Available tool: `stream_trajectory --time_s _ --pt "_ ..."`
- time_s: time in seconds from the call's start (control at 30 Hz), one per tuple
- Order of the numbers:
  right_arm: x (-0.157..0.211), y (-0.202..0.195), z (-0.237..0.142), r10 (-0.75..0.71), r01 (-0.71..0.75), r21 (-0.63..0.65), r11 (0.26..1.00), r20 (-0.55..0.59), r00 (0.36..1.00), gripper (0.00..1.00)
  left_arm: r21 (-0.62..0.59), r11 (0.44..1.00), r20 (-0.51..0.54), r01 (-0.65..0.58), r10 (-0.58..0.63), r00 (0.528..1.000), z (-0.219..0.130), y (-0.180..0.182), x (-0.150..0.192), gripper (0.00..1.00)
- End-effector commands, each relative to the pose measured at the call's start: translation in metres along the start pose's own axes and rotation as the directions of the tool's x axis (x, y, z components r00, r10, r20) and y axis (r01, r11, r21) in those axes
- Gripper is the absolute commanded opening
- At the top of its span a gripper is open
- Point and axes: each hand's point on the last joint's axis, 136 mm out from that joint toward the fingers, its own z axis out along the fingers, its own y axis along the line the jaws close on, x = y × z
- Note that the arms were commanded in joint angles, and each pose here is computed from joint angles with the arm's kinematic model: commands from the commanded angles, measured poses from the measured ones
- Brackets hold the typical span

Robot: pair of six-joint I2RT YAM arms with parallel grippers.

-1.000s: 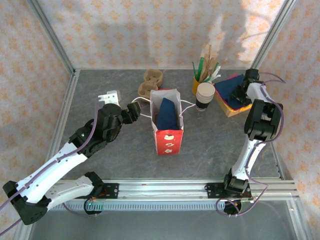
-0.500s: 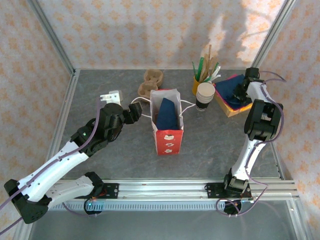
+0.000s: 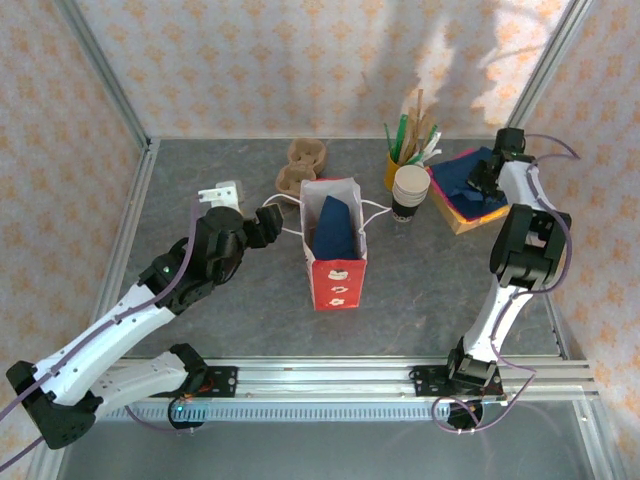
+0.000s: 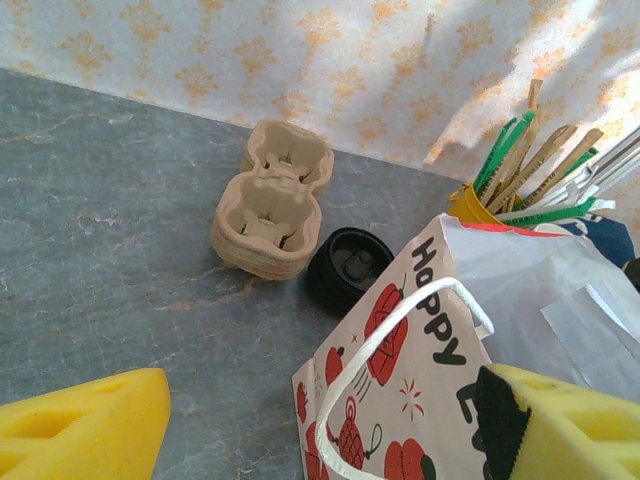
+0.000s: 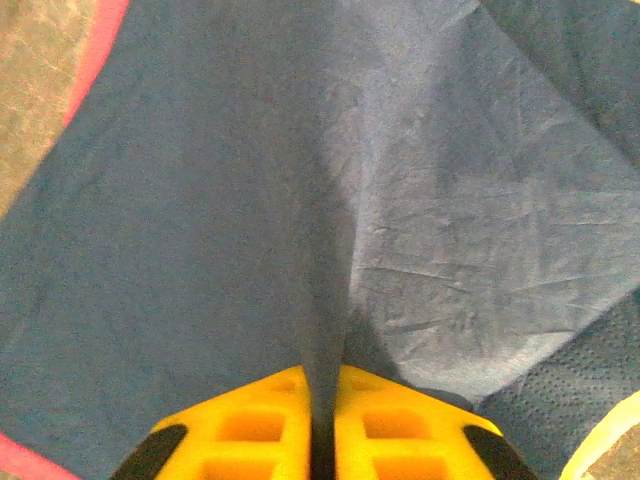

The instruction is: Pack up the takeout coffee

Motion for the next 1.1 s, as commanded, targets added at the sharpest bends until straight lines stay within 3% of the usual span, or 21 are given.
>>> stream_trajectory --time_s 0.0,0.1,0.33,0.67,0.8,0.93,1.07 --pt "-0.024 0.010 -0.040 0.007 -0.004 -0.036 0.999 0.091 0.996 0.08 -0.012 1.000 0.017 0.011 -0.011 1.000 -0.003 0.005 -0.004 0.82" --pt "-0.033 0.015 -0.062 0.009 -0.001 -0.057 0.998 0.133 0.991 0.01 -0.013 1.000 0.017 0.011 -0.011 1.000 -0.003 0.006 -0.005 0.82" --pt "-0.053 0.031 -0.133 0.017 0.016 -0.130 0.991 0.251 0.968 0.00 -0.012 1.000 0.027 0.012 -0.012 1.000 -0.006 0.006 -0.008 0.82" --pt "-0.039 0.083 -0.253 0.033 0.126 -0.440 0.889 0.337 0.941 0.00 -0.005 1.000 0.039 0.018 -0.018 0.999 -0.008 0.004 -0.013 0.82" --pt "-0.021 0.110 -0.303 0.018 0.204 -0.597 0.776 0.345 0.938 0.00 -0.001 1.000 0.041 0.019 -0.019 0.999 -0.008 0.003 -0.014 0.82" --pt "0.007 0.140 -0.346 -0.012 0.247 -0.749 0.615 0.304 0.953 0.00 0.002 1.000 0.042 0.020 -0.020 0.999 -0.008 0.002 -0.014 0.82" --pt "0.038 0.165 -0.383 -0.070 0.279 -0.833 0.478 0.280 0.957 0.00 0.006 1.000 0.044 0.022 -0.022 0.999 -0.008 0.001 -0.015 0.82"
